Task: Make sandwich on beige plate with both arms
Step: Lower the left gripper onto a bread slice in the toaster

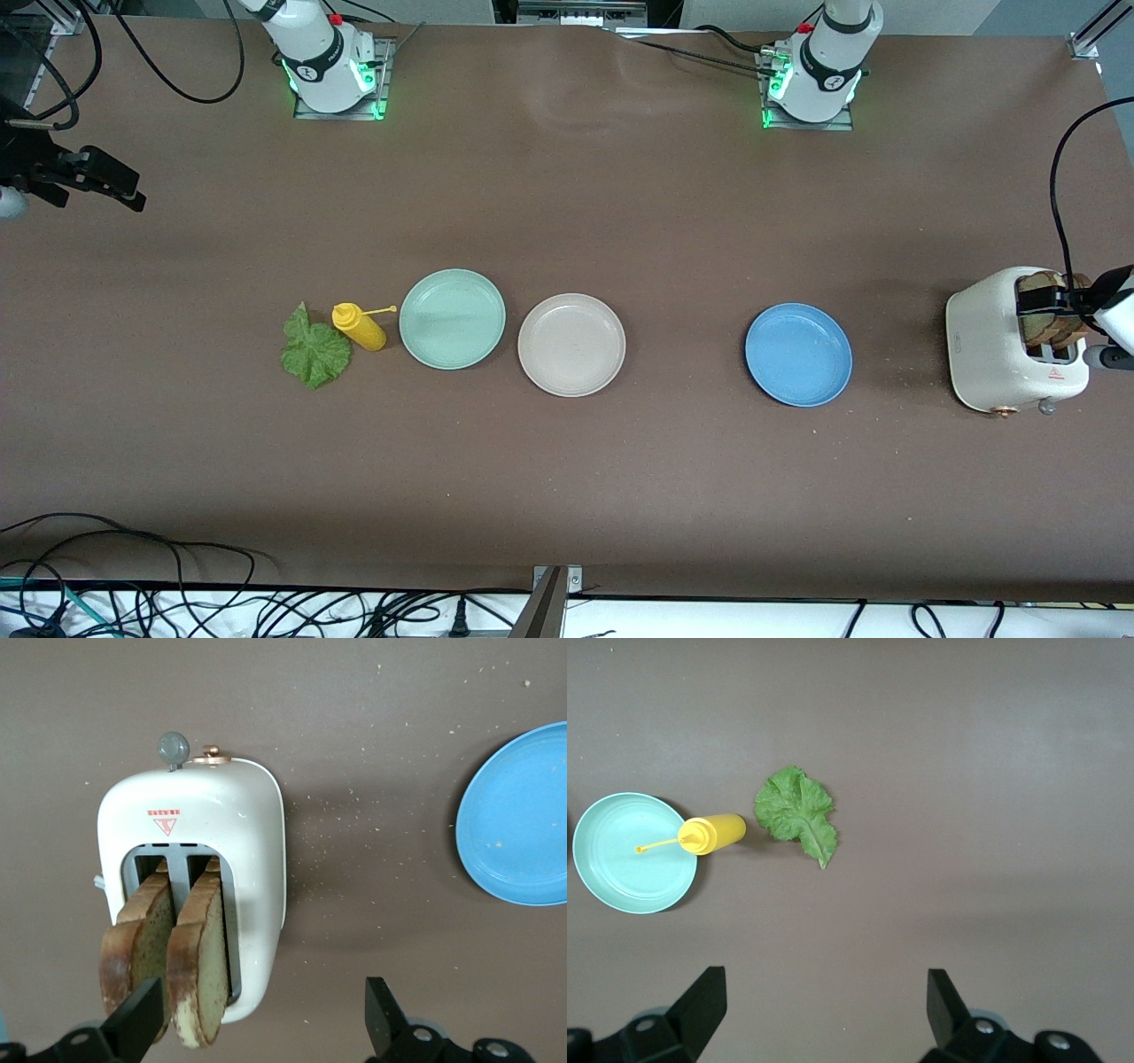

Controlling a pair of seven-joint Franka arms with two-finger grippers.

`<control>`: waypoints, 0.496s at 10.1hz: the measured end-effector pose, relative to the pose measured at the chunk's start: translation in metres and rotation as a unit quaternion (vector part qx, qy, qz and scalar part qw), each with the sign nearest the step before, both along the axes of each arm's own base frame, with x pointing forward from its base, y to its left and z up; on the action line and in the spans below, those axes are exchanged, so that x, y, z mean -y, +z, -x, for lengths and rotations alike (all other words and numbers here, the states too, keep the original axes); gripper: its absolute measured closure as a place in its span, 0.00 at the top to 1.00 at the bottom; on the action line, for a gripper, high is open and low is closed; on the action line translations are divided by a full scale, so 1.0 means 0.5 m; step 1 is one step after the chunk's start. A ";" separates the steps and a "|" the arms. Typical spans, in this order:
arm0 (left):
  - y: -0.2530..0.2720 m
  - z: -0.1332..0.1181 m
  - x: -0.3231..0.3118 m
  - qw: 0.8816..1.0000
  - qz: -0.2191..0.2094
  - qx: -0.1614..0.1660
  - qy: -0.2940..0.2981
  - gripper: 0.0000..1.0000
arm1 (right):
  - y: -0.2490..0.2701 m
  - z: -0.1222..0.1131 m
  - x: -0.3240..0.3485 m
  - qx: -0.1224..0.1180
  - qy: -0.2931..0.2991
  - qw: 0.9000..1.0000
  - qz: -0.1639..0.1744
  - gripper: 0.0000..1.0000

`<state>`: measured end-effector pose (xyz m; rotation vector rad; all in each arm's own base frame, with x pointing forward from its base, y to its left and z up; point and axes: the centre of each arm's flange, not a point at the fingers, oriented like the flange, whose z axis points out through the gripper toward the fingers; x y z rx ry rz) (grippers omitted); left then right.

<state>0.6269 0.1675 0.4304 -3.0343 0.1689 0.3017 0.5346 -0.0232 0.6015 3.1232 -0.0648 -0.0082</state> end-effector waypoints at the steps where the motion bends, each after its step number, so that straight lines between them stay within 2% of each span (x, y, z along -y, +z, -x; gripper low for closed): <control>1: -0.012 0.007 -0.019 1.000 0.002 0.001 -0.006 1.00 | 0.000 0.000 0.000 0.000 0.000 1.000 0.000 1.00; 5: -0.040 0.030 -0.058 1.000 0.006 0.007 -0.016 1.00 | 0.000 0.000 -0.001 0.000 0.000 1.000 0.000 1.00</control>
